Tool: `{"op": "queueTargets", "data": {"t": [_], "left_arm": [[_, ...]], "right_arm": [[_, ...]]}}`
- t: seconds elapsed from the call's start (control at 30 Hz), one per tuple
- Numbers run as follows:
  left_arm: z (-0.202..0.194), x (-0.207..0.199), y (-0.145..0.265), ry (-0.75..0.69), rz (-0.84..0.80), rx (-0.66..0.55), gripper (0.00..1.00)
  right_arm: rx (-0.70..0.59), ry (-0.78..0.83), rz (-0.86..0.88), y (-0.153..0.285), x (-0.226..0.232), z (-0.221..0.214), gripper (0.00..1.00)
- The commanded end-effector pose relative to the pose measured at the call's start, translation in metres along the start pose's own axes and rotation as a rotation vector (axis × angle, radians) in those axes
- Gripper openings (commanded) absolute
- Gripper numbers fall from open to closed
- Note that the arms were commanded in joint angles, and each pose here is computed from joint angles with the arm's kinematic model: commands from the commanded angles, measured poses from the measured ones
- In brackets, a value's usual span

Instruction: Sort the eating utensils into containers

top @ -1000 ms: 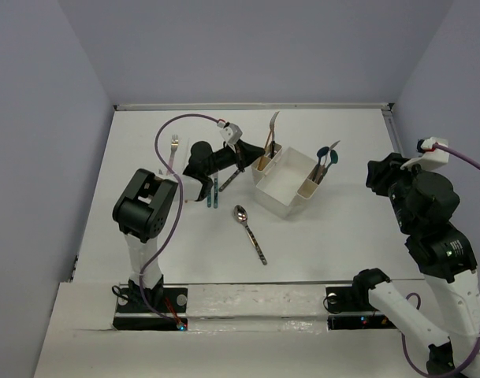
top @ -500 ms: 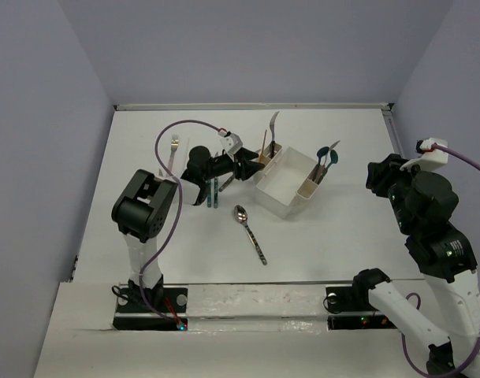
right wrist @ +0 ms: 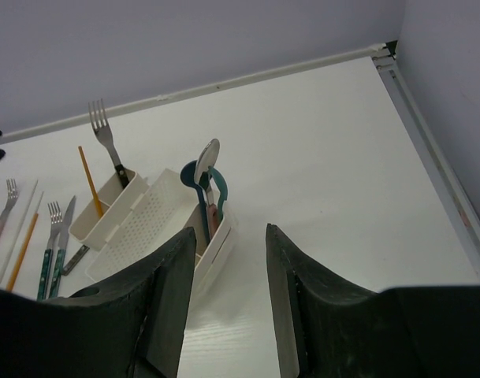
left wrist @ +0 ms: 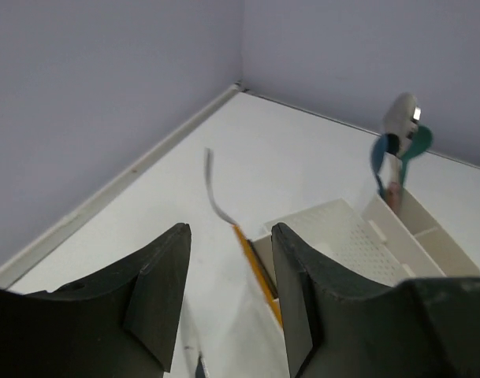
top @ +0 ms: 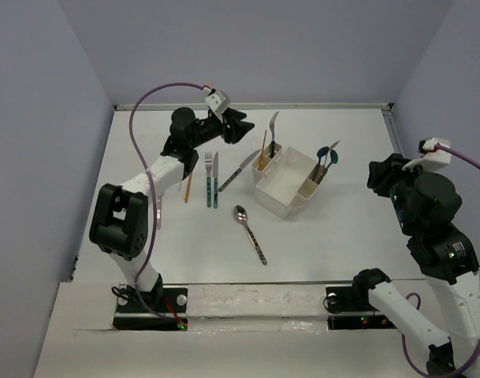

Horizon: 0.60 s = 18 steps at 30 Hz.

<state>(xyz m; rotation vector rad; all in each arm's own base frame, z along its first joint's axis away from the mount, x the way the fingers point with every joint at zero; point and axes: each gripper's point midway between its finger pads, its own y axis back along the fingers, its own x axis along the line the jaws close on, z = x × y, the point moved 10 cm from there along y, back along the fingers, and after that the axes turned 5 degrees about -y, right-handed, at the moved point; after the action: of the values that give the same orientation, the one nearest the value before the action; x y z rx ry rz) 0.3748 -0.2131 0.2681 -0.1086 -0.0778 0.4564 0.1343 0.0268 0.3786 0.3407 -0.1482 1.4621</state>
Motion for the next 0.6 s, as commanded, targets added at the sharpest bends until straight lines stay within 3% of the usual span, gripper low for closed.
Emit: {"op": "queueTargets", "data": {"t": [0.0,0.03,0.07,0.13,0.3,0.43,0.57], "left_arm": [[0.036,0.044,0.035,-0.007,0.343,0.271,0.56],[0.046,0.06,0.042,-0.125,0.484,0.348,0.53],[0.034,0.057,0.048,-0.081,0.477,0.422,0.53],[0.026,0.069,0.071,-0.138,0.603,0.622,0.49],[-0.021,0.089,0.125,0.114,0.662,0.947,0.45],[-0.048,0.105,0.138,0.171,0.673,1.08,0.38],[-0.063,0.116,0.133,0.156,0.681,1.078,0.42]], "right_arm": [[-0.032,-0.01,0.019,0.001,0.002,0.005,0.47],[-0.016,-0.001,0.028,-0.002,0.003,0.001,0.47],[-0.003,0.009,0.033,-0.004,0.004,-0.001,0.47],[0.025,0.03,0.053,-0.008,0.007,-0.005,0.47],[0.044,0.046,0.063,-0.01,0.004,-0.016,0.48],[0.04,0.055,0.064,-0.007,-0.001,-0.023,0.49],[0.04,0.044,0.076,-0.004,-0.001,-0.025,0.49]]}}
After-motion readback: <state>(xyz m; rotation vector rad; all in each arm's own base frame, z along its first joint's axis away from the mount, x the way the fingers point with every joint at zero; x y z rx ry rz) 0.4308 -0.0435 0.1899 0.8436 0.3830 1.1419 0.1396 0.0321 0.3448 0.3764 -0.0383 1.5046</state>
